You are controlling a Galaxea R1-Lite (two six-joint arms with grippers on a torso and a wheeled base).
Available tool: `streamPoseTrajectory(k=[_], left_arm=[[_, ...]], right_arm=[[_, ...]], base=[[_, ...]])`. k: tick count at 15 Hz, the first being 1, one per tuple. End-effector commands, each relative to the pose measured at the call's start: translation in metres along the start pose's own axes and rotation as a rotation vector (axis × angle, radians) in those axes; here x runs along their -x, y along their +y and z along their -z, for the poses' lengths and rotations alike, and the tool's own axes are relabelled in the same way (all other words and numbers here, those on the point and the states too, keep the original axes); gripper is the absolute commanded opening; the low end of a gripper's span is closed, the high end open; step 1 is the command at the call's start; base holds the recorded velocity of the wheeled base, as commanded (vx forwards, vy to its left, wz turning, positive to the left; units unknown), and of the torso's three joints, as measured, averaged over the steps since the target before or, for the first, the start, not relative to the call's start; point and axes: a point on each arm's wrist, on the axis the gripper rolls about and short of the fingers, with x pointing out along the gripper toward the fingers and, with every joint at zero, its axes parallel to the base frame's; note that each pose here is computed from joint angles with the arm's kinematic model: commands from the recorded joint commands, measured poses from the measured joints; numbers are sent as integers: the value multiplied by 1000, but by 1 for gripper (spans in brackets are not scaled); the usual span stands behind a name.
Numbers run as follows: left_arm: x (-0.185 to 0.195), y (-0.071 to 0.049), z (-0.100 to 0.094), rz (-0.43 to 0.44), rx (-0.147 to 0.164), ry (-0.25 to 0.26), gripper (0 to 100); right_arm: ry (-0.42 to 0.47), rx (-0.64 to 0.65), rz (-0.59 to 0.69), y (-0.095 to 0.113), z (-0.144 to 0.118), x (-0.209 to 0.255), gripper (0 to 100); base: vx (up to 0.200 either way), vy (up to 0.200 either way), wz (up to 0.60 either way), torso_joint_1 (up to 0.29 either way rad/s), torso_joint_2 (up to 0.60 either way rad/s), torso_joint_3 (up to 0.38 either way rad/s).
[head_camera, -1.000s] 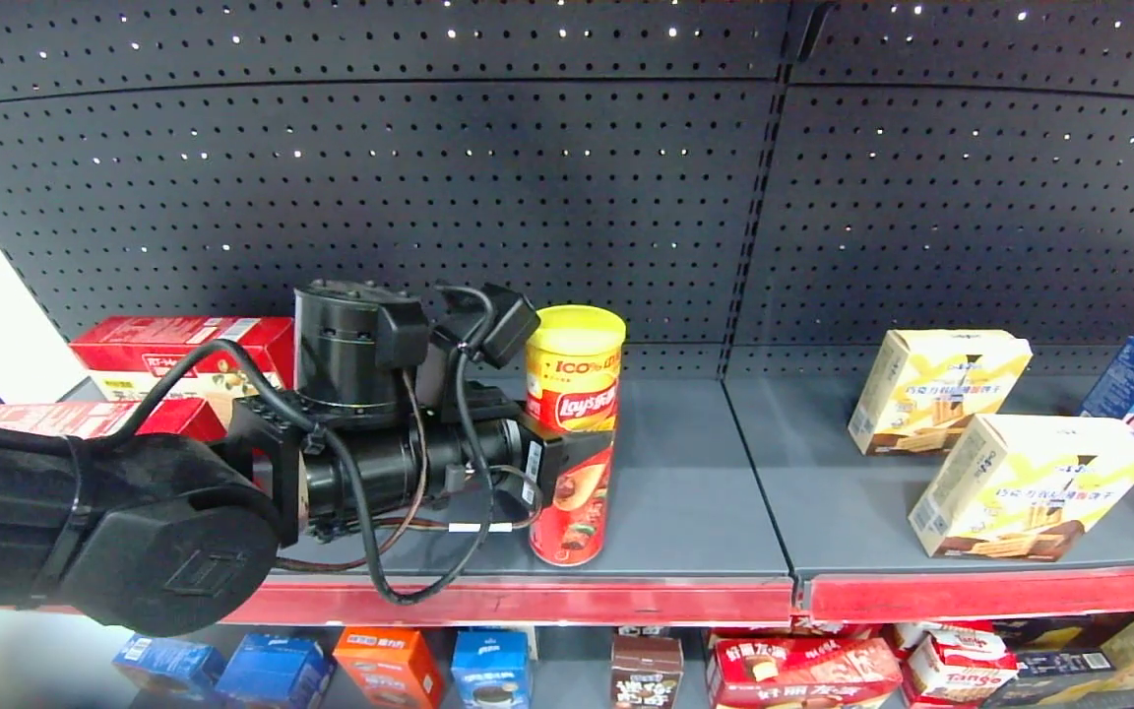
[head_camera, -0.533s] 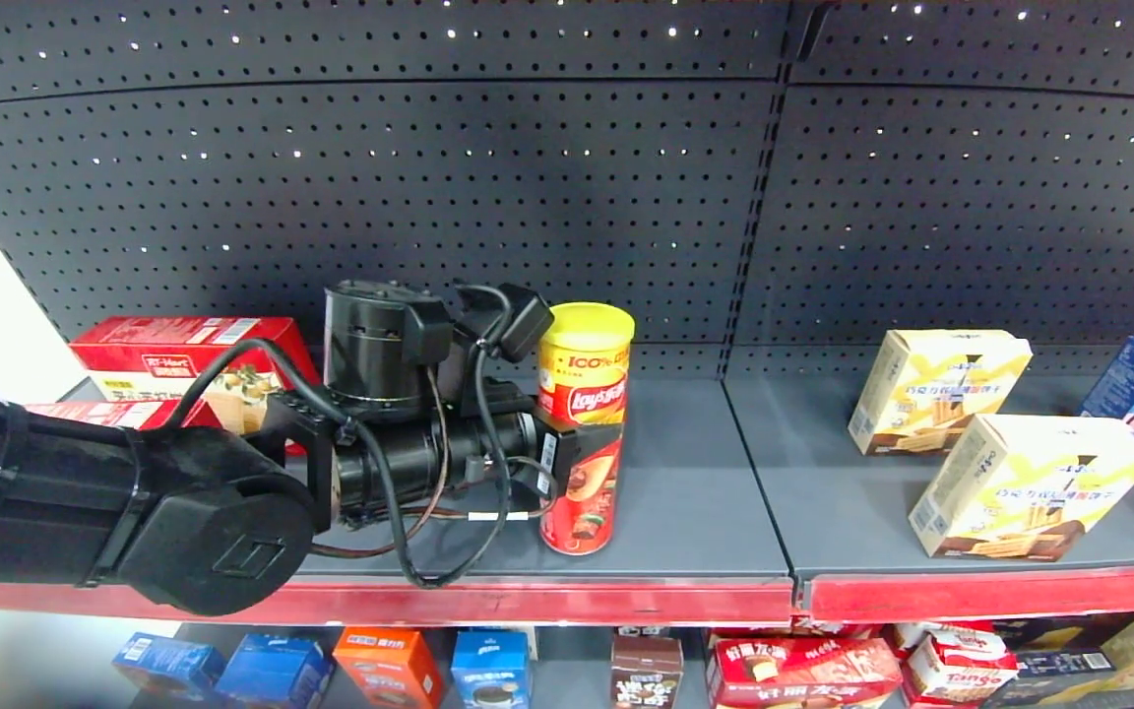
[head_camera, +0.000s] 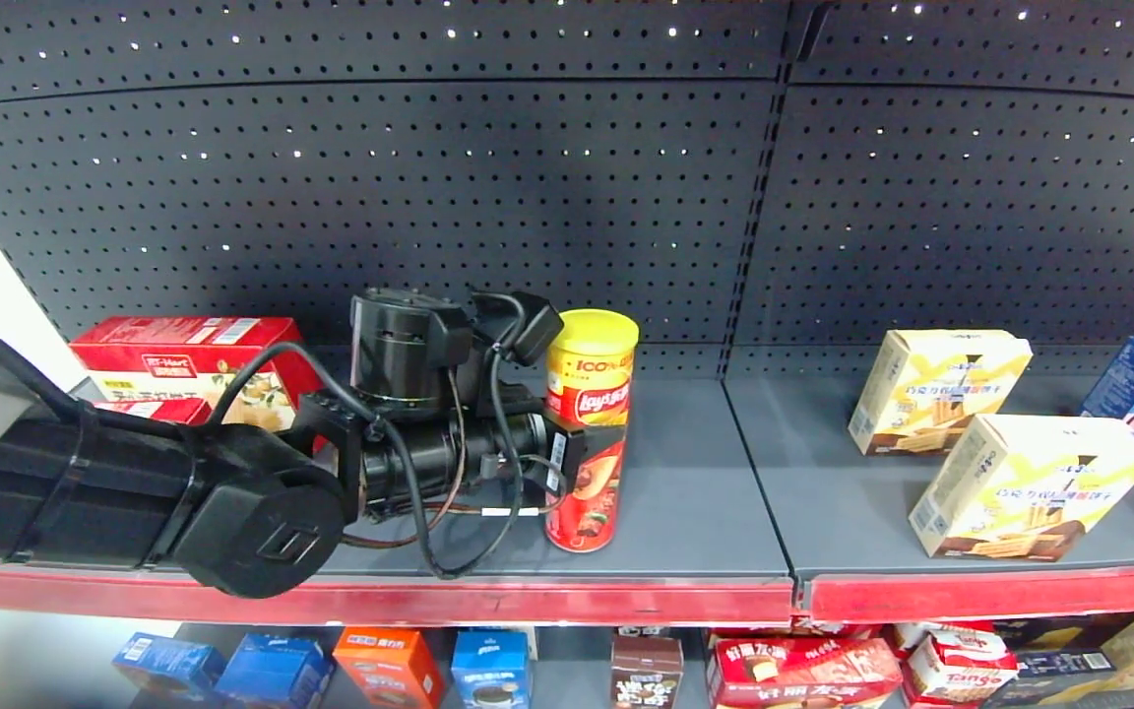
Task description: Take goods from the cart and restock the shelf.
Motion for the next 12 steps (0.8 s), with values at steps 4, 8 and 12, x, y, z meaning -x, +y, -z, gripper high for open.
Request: streamPoseTrajectory(k=[4,8,12], left_arm=[[-7,3,0,-5,1,0,0],[-8,4,-1,-8,3,-4,100],[-7,5,-2,-19,0,-7,100]], right_arm=[[1,-9,0,0,0,0,0],[0,-14,1,0,0,0,0],[0,-14,1,0,0,0,0]], base=[[0,0,0,0,0,0],[0,0,0,0,0,0],[0,0,0,0,0,0]])
